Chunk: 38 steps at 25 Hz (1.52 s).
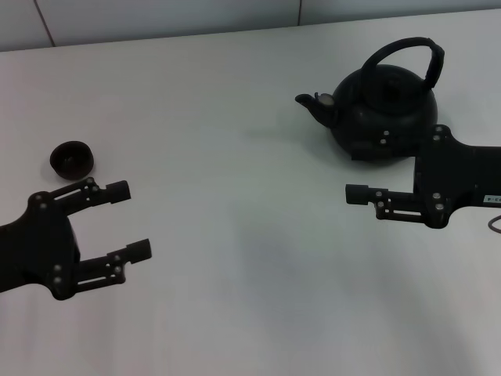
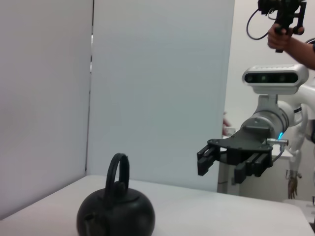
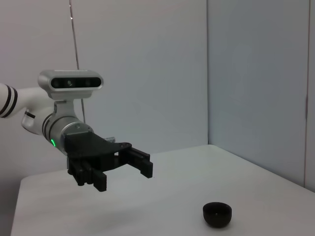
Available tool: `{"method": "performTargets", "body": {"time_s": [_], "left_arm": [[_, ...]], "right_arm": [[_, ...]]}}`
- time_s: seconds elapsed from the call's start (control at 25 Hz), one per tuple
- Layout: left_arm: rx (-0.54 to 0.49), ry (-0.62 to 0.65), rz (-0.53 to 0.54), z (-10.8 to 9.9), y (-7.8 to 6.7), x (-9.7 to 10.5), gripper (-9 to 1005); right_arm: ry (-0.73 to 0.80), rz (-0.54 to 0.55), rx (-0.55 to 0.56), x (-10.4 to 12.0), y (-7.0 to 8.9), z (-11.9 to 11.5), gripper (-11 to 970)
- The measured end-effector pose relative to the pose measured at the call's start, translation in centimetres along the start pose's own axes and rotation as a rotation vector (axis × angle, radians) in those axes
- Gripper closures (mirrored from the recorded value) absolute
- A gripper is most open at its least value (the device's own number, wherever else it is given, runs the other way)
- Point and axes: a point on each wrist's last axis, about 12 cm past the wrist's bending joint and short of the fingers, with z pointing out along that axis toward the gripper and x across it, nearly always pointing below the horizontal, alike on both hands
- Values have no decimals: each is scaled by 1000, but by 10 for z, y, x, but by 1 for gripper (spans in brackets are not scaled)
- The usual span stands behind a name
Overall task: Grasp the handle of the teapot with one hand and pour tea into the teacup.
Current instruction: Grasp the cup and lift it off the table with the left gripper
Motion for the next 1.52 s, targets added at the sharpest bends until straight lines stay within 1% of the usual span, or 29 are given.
{"method": "performTargets", "body": {"time_s": [0.16,0.44,0.8,0.88,0.96,1.0,1.04,1.08,1.24,1.28,1.32,1.36,1.44,1.48,1.52], "left_arm": [[8,-9,-2,5,-2,1,213],[3,-8,-15,2,-6,4,217],[-2,-8,-7,2,-6,5,223],[-53,-24,42,-1,-3,6,224],[-53,-24,42,-1,-3,6,225],[-140,-53,65,-6,0,10,226],[-140,-53,65,-6,0,10,226],[-267,-100,63,-12,6,15,227],[-267,-100,63,-12,6,15,229],[-415,-115,51,-16,15,24,230],[-415,-115,51,-16,15,24,230],[-487,-69,58,-11,21,36,231],[-487,-69,58,-11,21,36,232],[-523,-26,67,-4,25,45,233],[-523,-26,67,-4,25,45,233]], "right_arm": [[0,-4,-1,-1,0,0,385],[1,-10,-2,-1,-1,0,385],[-10,4,-2,2,0,2,385],[-18,13,-4,4,-1,5,385],[-22,21,-11,5,-1,8,385],[-24,28,-20,6,0,10,385],[-24,28,-20,6,0,10,385],[-25,34,-27,7,1,12,385],[-31,45,-34,8,0,15,385],[-41,53,-36,9,0,17,385],[-41,53,-36,9,0,17,385],[-47,56,-36,9,0,17,385],[-60,54,-36,8,0,18,385],[-71,42,-36,7,-1,19,385],[-71,42,-36,7,-1,19,385]]}}
